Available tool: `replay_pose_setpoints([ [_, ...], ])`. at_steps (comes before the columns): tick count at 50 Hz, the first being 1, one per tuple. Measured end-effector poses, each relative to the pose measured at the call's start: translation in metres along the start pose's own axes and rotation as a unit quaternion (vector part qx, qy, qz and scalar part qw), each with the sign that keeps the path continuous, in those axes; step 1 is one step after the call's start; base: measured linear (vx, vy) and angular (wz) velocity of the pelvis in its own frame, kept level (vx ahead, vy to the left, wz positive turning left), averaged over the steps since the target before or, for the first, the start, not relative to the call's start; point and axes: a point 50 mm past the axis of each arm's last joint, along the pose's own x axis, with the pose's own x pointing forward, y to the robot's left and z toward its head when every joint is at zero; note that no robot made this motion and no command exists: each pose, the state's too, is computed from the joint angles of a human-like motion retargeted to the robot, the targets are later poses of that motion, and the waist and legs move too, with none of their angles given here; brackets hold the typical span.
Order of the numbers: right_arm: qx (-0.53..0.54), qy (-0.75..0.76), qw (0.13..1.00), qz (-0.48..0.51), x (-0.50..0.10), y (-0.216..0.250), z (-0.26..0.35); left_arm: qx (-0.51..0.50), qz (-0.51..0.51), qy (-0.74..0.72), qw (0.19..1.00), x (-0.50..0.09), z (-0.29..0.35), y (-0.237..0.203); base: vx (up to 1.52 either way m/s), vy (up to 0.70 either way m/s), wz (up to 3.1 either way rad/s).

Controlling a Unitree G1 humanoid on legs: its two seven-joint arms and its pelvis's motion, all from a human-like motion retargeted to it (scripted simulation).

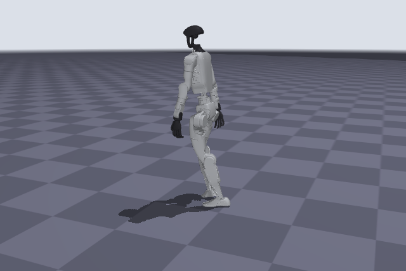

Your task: Walk run

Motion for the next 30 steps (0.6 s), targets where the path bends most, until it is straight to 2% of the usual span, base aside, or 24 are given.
replay_pose_setpoints([
  [6, 0.065, 0.015, 0.997, 0.027, 0.001, 0.008, -0.005, 0.021, 0.026, -0.088, 0.996, -0.011, 0.059, 0.029, 0.74, -0.06, 0.78],
  [10, 0.064, 0.022, 0.997, 0.032, 0.001, 0.010, -0.004, 0.035, 0.032, -0.100, 0.994, -0.013, 0.060, 0.034, 1.11, -0.08, 0.20],
  [18, 0.038, 0.011, 0.999, 0.011, 0.001, 0.009, 0.000, -0.110, -0.048, 0.063, 0.991, 0.001, -0.059, -0.037, 1.15, -0.10, 0.00],
  [23, 0.037, -0.060, 0.997, -0.003, -0.003, 0.008, 0.049, -0.118, -0.105, 0.192, 0.969, -0.013, -0.119, -0.061, 0.85, -0.15, 0.40],
  [30, 0.014, -0.151, 0.988, 0.010, -0.021, 0.004, 0.125, -0.243, -0.132, 0.256, 0.926, -0.031, -0.165, -0.100, 0.76, -0.09, -0.15],
])
